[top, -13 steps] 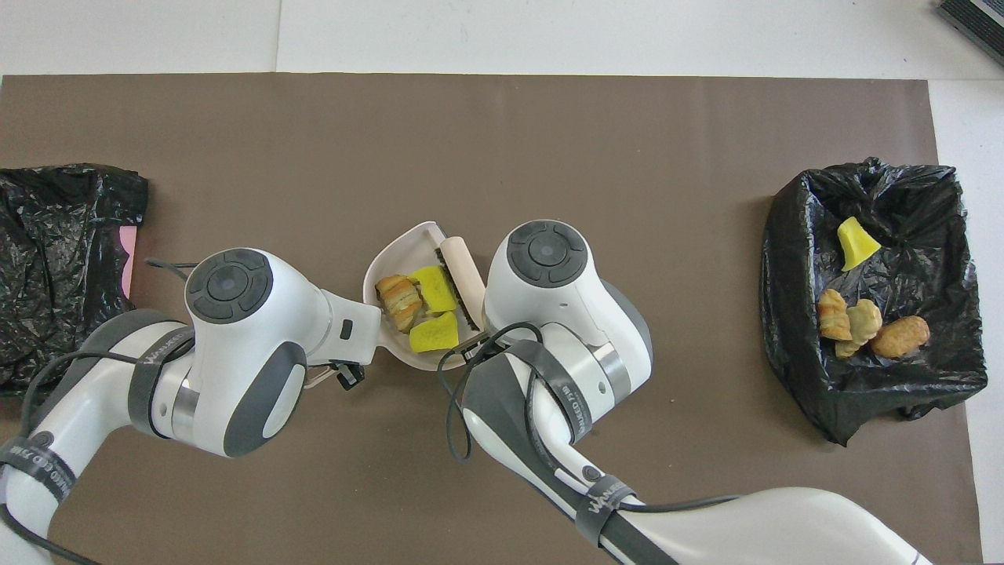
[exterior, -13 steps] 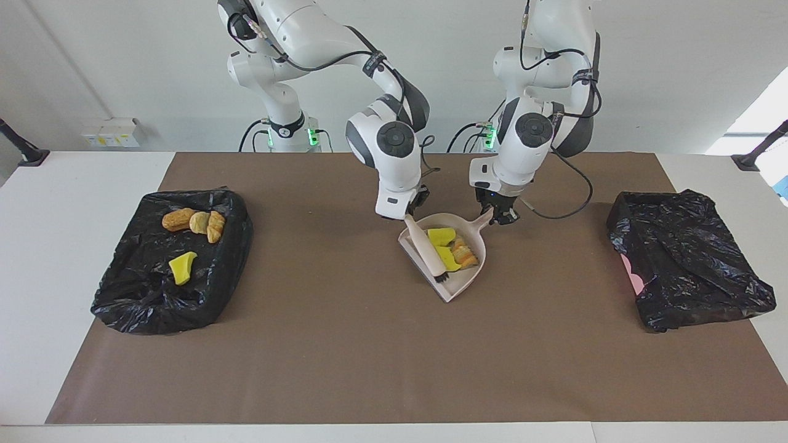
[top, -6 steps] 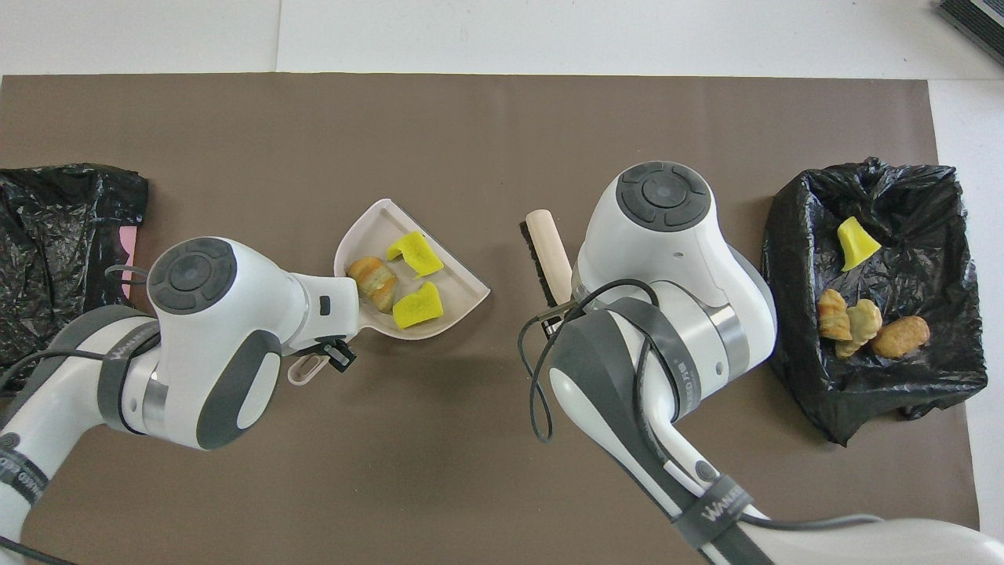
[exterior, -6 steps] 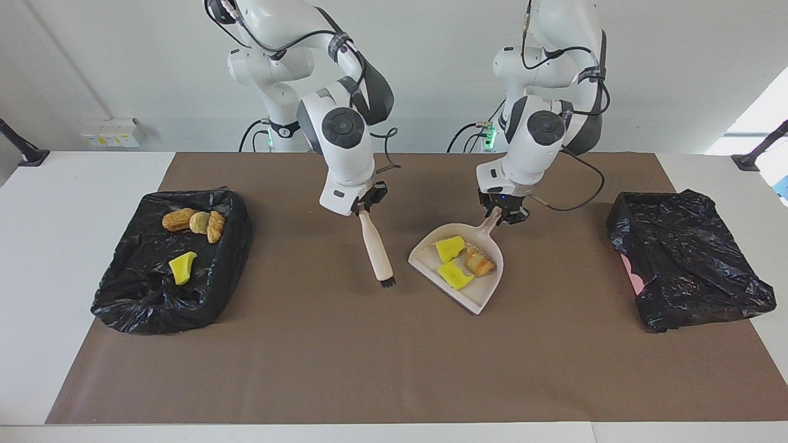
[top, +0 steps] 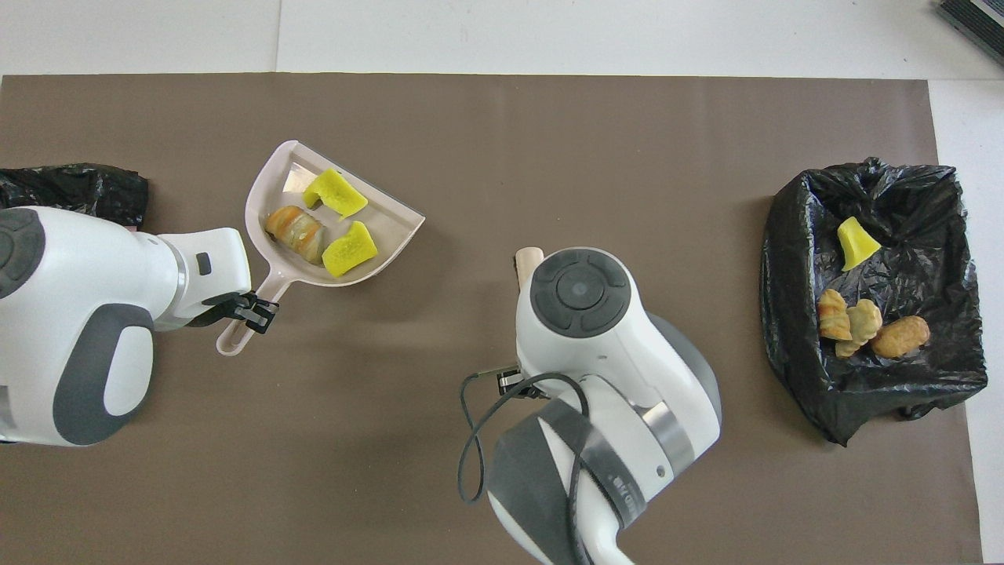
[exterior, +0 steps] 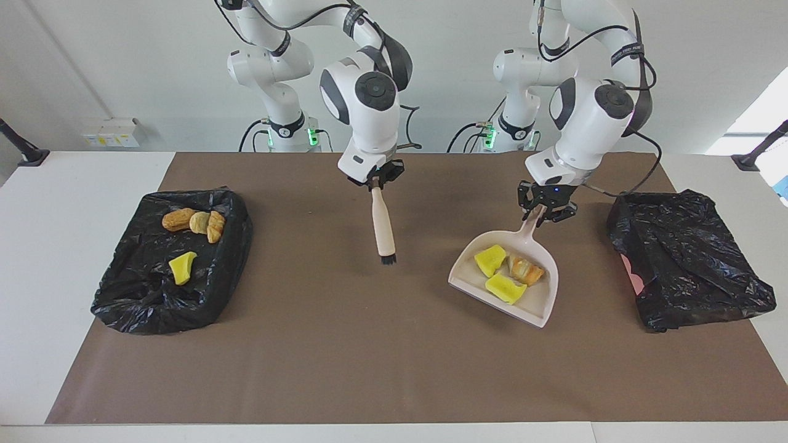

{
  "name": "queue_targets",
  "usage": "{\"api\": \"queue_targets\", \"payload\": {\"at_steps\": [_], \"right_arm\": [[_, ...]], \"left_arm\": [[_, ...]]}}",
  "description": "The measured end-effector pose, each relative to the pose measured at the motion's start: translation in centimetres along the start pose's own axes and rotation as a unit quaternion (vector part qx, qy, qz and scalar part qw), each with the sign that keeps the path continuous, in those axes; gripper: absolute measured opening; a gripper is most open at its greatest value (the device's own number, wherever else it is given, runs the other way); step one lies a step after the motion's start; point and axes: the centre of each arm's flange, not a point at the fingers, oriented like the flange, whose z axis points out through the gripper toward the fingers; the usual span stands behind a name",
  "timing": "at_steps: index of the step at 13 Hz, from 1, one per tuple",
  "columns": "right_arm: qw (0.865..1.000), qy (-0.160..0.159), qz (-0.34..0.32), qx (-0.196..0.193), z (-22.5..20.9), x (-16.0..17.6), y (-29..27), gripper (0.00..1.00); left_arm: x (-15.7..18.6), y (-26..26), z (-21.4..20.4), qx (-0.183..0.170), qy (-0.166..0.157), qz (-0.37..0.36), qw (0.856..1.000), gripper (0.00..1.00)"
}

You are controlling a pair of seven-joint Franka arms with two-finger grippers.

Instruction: Sweep and dump trash in bin

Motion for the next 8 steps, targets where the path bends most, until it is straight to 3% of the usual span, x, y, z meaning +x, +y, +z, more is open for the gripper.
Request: {"api": "queue_targets", "payload": {"at_steps": [4, 8], "right_arm": [[1.0, 0.009, 0.014, -0.026, 0.8, -6.5, -4.0, 0.26], [0.999, 0.022, 0.031, -0.017, 4.0, -9.1, -9.4, 0.26]], "left_arm": [[-2.4, -5.5, -5.1, 0.005, 0.006, -0.054, 0.998, 0.33], [-7.9, -13.6, -9.3, -0.01, -0.015, -0.061, 0.998, 0.33]]}}
